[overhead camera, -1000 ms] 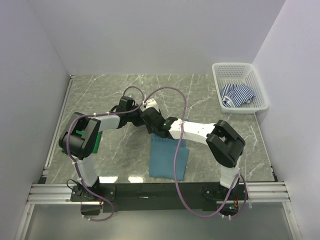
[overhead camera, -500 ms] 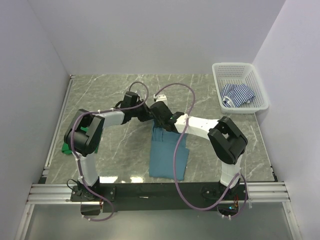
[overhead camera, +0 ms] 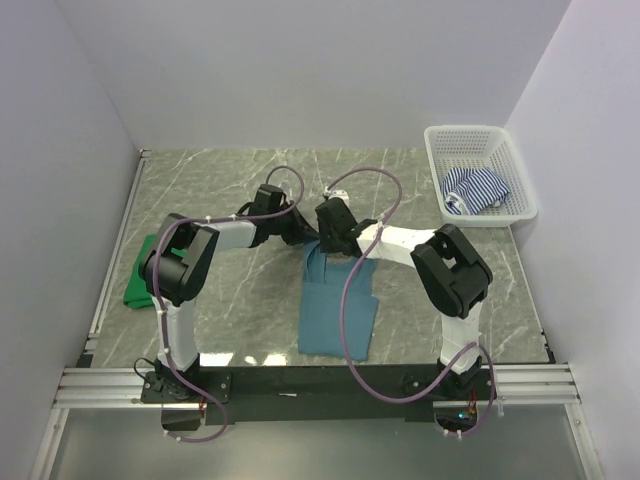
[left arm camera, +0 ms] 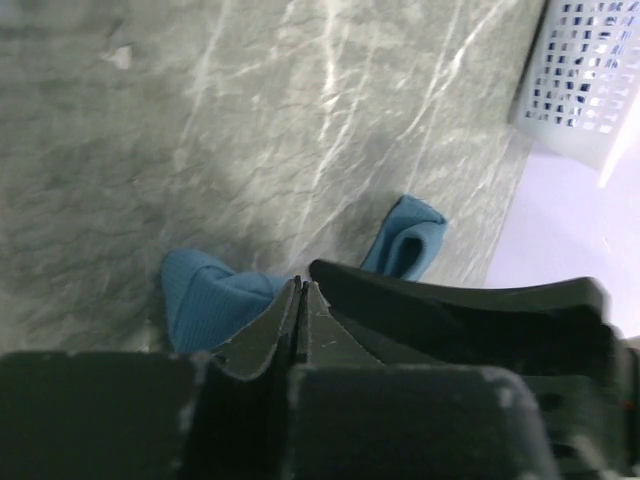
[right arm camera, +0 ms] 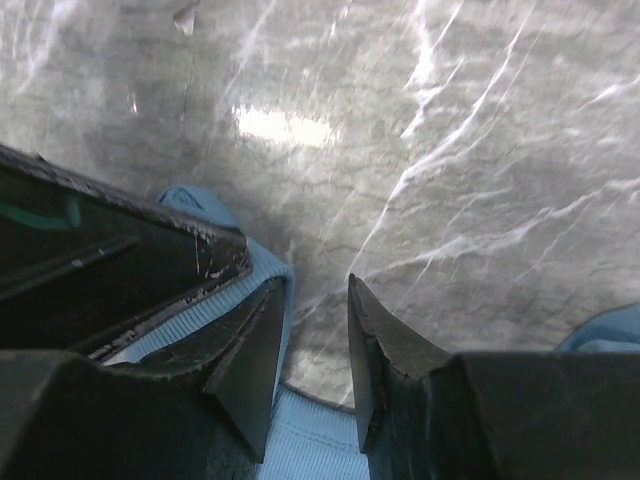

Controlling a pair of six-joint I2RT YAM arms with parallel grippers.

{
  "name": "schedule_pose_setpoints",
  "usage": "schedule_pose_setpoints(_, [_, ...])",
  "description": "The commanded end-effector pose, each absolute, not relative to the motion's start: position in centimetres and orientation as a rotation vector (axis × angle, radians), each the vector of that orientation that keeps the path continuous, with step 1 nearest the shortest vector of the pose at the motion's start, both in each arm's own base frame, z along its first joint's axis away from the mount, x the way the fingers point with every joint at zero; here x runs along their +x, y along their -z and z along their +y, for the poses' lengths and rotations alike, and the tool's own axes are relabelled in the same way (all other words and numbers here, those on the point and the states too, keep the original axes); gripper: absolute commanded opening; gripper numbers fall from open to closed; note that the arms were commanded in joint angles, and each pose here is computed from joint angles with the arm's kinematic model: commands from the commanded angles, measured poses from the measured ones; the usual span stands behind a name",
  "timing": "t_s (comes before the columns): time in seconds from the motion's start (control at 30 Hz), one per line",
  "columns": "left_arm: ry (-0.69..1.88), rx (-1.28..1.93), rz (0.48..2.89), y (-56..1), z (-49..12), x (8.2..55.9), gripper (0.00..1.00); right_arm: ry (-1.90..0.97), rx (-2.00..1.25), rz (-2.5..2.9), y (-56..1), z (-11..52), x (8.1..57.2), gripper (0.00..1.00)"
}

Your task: Fold and stack the tank tops

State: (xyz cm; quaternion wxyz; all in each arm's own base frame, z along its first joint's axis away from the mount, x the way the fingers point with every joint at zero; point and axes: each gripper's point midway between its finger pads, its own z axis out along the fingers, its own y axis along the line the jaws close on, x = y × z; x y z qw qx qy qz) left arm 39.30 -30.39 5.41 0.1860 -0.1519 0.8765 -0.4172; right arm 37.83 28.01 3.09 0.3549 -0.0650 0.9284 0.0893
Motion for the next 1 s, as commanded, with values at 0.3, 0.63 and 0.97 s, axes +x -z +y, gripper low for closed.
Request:
schedule_pose_setpoints(0.3, [1.09, -0.35, 2.297, -13.2, -28.8, 41.5, 0.19, -0.371, -0.067, 2.377, -4.5, 28.2, 39.7, 0.36])
schedule_pose_setpoints(0.63, [0.88, -0.368, 2.38, -8.7, -25.6, 36.8, 0.02, -0.512, 0.058, 2.427, -4.1, 27.9, 41.0, 0.32])
schedule_pose_setpoints(0.97, [0.828, -0.278, 2.421, -6.2, -27.4, 30.8, 0.09, -0.62, 0.189, 2.465, -3.9, 26.8, 41.3, 0.15])
